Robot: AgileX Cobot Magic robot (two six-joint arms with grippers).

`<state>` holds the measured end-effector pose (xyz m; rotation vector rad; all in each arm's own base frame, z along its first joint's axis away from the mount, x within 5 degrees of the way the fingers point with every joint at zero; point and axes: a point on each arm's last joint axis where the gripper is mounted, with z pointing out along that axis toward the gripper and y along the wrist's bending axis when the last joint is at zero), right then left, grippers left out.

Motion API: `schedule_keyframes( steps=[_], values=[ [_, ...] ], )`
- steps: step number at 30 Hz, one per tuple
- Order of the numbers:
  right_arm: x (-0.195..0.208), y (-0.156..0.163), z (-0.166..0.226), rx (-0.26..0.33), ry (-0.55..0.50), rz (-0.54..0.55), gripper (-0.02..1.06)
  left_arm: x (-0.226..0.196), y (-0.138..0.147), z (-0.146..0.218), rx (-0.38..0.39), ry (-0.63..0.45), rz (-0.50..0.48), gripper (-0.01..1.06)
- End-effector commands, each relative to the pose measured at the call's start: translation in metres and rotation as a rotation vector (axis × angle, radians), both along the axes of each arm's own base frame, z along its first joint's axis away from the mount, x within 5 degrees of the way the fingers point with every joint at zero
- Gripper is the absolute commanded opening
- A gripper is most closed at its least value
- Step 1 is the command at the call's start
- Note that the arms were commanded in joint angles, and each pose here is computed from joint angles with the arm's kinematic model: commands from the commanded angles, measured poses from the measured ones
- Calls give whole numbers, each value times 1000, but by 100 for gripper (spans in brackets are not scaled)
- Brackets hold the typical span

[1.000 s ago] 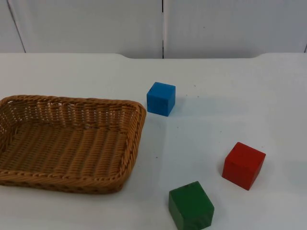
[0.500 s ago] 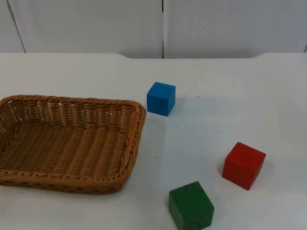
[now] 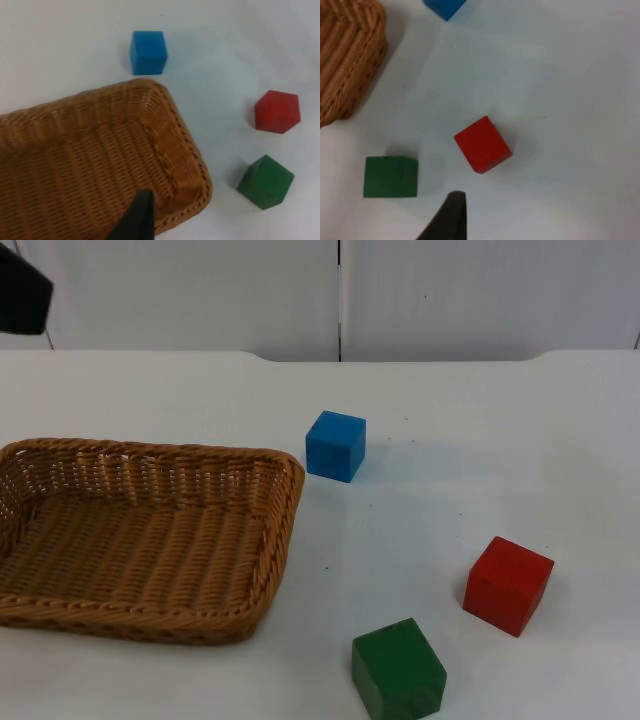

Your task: Pick up one cube with each hand and place exactly two cubes into the same basket, leaving the remaining cube outside.

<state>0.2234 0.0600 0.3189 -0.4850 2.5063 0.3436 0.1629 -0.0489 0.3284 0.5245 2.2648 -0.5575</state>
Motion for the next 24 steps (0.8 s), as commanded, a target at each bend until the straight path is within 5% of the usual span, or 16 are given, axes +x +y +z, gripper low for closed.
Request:
schedule_keyframes(
  steps=[1, 7, 13, 18, 24],
  values=[
    [4, 10, -1, -3, -19, 44, 105, 6, -2, 1, -34, -17, -17, 105],
    [11, 38, -15, -28, -13, 150, 105, 17, -3, 9, -23, -37, -24, 105],
    [20, 59, -33, -70, 53, 240, 105, 23, -22, 22, 5, -74, -132, 105],
    [32, 72, -37, -110, 95, 292, 105, 26, -46, 16, 111, -63, -219, 105],
    [42, 78, -44, -201, 93, 339, 105, 29, -90, -18, 335, 10, -320, 105]
  ],
)
